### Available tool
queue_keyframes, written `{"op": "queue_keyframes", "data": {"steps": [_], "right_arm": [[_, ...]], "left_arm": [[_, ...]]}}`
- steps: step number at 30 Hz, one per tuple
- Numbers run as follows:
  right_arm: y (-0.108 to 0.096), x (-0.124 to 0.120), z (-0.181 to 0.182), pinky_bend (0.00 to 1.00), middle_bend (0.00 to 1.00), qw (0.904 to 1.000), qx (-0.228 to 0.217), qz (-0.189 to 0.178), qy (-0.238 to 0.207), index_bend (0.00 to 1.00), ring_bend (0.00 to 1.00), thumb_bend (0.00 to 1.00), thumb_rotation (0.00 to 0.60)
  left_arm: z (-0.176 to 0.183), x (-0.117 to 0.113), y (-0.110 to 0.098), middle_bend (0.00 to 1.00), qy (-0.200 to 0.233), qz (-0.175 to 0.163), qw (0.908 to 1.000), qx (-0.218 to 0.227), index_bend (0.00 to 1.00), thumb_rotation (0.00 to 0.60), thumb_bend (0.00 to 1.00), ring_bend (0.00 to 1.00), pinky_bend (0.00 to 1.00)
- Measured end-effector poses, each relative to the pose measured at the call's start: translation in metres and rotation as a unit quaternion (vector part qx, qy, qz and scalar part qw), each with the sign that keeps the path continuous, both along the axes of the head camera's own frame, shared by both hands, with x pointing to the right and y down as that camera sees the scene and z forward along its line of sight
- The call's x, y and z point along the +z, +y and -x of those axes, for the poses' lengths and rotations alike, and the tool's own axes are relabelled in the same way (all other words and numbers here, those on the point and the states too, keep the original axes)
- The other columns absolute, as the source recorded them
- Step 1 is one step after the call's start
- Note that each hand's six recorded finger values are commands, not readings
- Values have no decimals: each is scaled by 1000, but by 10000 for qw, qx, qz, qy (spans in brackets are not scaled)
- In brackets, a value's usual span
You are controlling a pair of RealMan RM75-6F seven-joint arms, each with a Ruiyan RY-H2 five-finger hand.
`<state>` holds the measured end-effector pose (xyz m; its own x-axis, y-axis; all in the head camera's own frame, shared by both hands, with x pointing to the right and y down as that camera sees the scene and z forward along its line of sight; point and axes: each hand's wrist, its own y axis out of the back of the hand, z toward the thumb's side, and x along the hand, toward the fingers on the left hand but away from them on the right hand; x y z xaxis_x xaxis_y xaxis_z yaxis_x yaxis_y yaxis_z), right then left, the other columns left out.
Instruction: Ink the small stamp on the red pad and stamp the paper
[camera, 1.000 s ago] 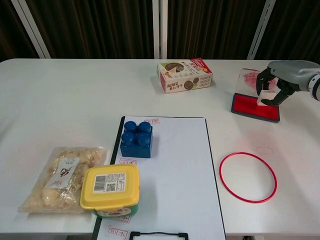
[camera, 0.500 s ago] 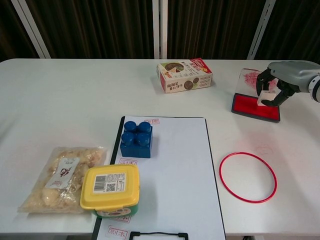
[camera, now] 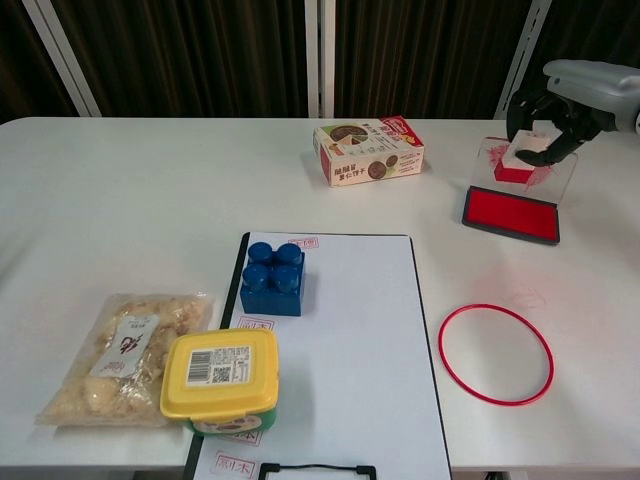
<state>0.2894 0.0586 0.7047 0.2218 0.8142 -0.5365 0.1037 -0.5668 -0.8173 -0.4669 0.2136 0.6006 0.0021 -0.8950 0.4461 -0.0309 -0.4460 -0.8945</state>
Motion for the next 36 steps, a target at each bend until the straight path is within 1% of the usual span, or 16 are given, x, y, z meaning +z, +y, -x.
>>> {"op": "queue_keyframes", "data": {"steps": [4, 8, 15, 21, 29, 36], "right_arm": [[9, -11, 22, 968, 855, 9996, -196, 10, -193, 1000, 909, 495, 600], [16, -14, 46, 968, 856, 9989, -361, 26, -284, 1000, 910, 495, 600], [29, -3, 96, 968, 855, 9983, -531, 100, -229, 1000, 909, 494, 600], [40, 9, 137, 968, 855, 9984, -491, 229, -188, 1000, 909, 494, 600], [47, 19, 168, 968, 854, 9986, -457, 276, -66, 1000, 910, 494, 600], [50, 26, 182, 968, 853, 9982, -494, 323, 68, 1000, 910, 494, 600]], "left_arm": [[-1, 0, 1, 128, 11, 4, 10000, 12, 109, 600, 0, 117, 202], [-1, -1, 1, 128, 16, -9, 10000, 10, 109, 600, 0, 117, 202], [3, -4, 3, 128, 13, -21, 10000, -26, 109, 600, 0, 117, 202], [7, -6, 5, 128, 8, -13, 10000, -57, 109, 600, 0, 117, 202], [10, -9, 6, 128, 28, -31, 10000, -76, 109, 600, 0, 117, 202], [12, -10, 5, 128, 35, -43, 10000, -82, 109, 600, 0, 117, 201]]}}
